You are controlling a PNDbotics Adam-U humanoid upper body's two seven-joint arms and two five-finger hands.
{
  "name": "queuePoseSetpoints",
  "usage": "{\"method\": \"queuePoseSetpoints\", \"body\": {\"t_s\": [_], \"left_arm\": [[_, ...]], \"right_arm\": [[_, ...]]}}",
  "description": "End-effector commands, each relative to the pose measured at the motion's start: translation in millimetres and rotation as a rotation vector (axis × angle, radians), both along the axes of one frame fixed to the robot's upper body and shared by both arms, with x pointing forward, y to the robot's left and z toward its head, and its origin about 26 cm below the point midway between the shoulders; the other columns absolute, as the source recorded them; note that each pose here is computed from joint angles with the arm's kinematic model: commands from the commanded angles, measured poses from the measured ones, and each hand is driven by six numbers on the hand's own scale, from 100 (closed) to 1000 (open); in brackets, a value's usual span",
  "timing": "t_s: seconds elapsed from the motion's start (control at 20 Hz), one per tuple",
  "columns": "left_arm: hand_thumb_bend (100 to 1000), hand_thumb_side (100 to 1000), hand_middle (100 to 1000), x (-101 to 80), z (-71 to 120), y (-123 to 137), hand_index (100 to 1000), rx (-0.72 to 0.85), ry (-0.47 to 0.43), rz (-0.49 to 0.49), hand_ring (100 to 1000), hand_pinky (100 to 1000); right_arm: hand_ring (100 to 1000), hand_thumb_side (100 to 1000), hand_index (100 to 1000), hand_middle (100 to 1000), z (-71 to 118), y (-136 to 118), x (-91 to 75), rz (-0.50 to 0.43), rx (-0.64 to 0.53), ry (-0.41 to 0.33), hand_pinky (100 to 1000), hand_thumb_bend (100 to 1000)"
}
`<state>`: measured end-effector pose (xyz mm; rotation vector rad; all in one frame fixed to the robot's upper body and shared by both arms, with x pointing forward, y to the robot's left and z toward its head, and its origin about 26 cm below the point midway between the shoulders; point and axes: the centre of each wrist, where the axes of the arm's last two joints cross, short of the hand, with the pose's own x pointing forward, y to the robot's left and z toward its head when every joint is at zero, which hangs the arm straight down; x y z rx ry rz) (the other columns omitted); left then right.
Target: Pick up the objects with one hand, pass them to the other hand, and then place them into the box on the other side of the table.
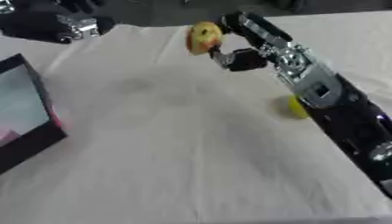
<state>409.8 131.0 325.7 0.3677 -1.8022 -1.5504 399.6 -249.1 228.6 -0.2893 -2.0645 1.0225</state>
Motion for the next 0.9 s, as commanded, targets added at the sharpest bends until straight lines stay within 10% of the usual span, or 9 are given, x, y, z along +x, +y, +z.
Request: {"method": "queuePoseSetpoints", "body": {"t_s": [0.05,0.9], "left_arm": [[338,679,788,0.7,6.2,-10,821,0.004,-0.026,-0.009,796,863],[509,604,802,8.5,-19.5,-48,862,0.066,0.017,-0.09,806,872]], "right_arm": [[768,100,397,417,14.9,7,-1.9,0.027,-0.009,-0.048,857,100],[768,100,395,416,23.0,33,-4.2,0.106,-0.03,-0.046,857,100]]}}
